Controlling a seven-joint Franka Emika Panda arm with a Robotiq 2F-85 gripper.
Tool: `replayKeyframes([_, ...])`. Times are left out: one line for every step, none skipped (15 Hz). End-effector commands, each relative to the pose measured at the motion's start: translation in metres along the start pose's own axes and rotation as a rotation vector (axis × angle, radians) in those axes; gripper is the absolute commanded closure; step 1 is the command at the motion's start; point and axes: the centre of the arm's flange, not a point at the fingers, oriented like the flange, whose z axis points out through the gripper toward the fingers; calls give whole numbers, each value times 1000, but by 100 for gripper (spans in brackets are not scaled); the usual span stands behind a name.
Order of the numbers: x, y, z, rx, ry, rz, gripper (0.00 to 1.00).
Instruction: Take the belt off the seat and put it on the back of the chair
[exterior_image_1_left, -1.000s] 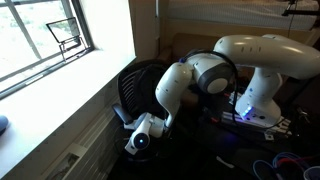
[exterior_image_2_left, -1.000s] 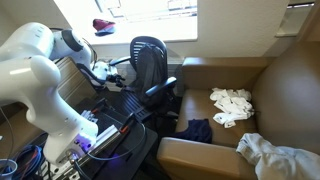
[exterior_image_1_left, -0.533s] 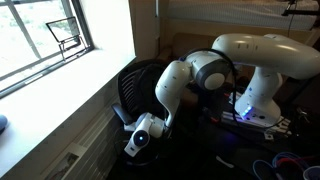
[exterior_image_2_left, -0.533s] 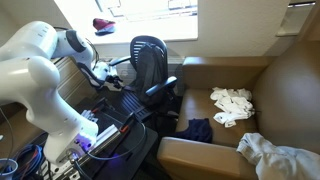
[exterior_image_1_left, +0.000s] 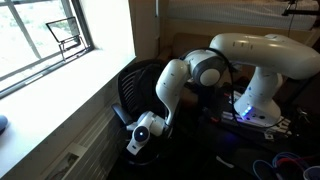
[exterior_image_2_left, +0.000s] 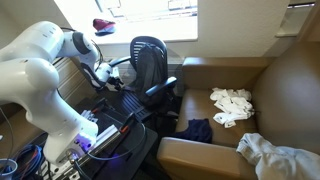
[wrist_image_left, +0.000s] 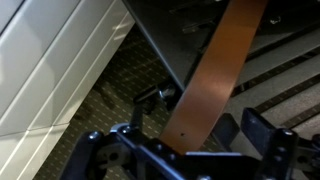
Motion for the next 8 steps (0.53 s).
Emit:
replayKeyframes([0,-3,3,12,10,-4,0])
replayKeyframes([-1,-6,6,22,18,-5,0])
replayKeyframes([-2,-8,9,29,23,-5,0])
replayKeyframes([-2,-6,10,20,18,-10,25])
replayKeyframes([-1,-5,10,19,11,-12,28])
replayKeyframes([-1,-4,10,21,7,-16,33])
replayKeyframes([-1,-3,9,24,-1,-18,41])
replayKeyframes([-2,-2,8,25,-7,-18,46])
